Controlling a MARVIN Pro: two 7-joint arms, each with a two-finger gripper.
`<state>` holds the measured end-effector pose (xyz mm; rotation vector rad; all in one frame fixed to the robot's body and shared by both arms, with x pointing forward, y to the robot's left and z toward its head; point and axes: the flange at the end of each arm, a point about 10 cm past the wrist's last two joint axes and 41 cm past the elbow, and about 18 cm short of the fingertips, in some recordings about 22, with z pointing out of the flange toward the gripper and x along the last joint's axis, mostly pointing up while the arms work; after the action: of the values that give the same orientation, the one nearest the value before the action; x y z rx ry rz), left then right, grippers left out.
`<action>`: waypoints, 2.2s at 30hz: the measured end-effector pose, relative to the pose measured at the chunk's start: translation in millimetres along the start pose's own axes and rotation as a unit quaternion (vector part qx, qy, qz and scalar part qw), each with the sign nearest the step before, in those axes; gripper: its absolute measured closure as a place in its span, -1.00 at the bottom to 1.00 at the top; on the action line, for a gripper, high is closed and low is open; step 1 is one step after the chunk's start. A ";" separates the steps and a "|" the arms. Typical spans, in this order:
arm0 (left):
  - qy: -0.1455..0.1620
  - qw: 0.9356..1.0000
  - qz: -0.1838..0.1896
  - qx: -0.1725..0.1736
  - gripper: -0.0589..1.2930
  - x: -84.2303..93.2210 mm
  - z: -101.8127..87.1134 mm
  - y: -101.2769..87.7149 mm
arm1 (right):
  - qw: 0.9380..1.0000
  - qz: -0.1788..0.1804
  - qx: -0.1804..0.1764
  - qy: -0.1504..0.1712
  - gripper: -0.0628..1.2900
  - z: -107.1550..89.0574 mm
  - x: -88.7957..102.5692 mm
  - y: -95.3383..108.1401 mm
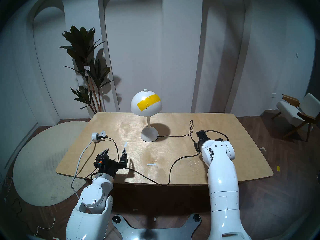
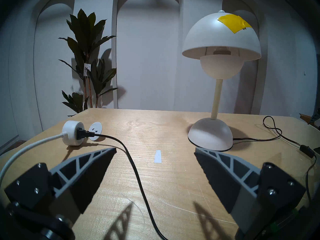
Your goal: Turn on the table lamp by pressing the switch
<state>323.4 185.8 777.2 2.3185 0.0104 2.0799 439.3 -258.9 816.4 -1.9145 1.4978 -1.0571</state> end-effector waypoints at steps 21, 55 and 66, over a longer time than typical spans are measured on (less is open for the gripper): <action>0.000 1.000 0.000 0.000 -0.91 0.0 0.1 0.0 | 0.997 -0.059 0.038 -0.010 -0.91 -36.0 -5.1 -49.2; 0.000 1.000 0.000 0.000 -0.91 0.0 0.0 0.0 | 0.999 -0.021 0.030 -0.022 -0.91 -13.6 -8.6 -39.8; 0.000 1.000 0.000 0.000 -0.91 0.0 0.0 0.0 | 0.999 -0.017 0.020 -0.022 -0.91 -7.0 -10.2 -34.4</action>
<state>323.4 185.8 777.1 2.3188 0.0105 2.0796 452.5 -238.9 843.9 -1.9284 1.4141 -1.0443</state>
